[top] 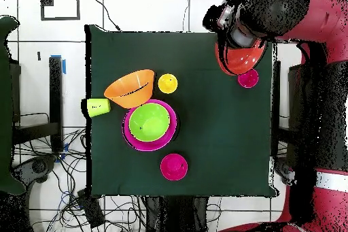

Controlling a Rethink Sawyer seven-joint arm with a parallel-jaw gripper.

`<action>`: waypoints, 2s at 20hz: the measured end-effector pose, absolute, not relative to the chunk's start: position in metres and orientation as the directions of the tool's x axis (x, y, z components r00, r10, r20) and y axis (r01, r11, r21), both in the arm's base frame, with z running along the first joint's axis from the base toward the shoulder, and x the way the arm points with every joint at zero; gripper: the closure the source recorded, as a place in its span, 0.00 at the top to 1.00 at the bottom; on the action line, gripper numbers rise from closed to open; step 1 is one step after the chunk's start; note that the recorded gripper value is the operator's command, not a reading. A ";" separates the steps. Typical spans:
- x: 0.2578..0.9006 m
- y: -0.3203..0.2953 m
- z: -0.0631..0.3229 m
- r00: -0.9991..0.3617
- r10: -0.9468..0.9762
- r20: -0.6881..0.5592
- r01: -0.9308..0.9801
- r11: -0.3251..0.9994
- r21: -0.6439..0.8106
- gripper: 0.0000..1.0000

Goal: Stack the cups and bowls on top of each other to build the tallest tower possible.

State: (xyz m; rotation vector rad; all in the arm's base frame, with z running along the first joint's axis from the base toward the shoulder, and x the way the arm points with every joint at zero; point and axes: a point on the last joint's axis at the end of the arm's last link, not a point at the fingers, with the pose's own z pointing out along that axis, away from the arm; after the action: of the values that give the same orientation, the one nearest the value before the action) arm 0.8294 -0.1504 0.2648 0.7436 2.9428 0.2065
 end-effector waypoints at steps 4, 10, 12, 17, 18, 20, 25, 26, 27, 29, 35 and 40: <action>0.829 -0.151 0.267 -0.875 0.479 -0.065 0.466 0.871 0.155 0.00; 0.830 -0.150 0.276 -0.875 0.477 -0.079 0.462 0.874 0.152 0.00; 0.831 -0.147 0.283 -0.876 0.473 -0.090 0.458 0.876 0.150 0.00; 0.834 -0.133 0.302 -0.882 0.456 -0.117 0.440 0.887 0.143 0.00; 0.834 -0.131 0.304 -0.883 0.454 -0.120 0.437 0.888 0.141 0.00; 0.835 -0.124 0.309 -0.886 0.447 -0.127 0.430 0.892 0.139 0.00; 0.837 -0.093 0.323 -0.898 0.415 -0.146 0.400 0.908 0.121 0.00; 0.837 -0.085 0.326 -0.901 0.407 -0.149 0.392 0.912 0.119 0.00; 0.837 -0.081 0.327 -0.903 0.403 -0.151 0.389 0.914 0.119 0.00; 0.838 -0.068 0.332 -0.907 0.392 -0.154 0.377 0.919 0.119 0.00; 0.839 -0.037 0.339 -0.914 0.370 -0.169 0.353 0.927 0.124 0.00; 0.838 -0.022 0.336 -0.912 0.357 -0.204 0.340 0.934 0.113 0.00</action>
State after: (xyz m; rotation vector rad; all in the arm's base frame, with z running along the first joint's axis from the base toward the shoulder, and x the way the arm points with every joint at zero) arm 0.8378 -0.0222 0.3363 0.5233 2.8692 0.1109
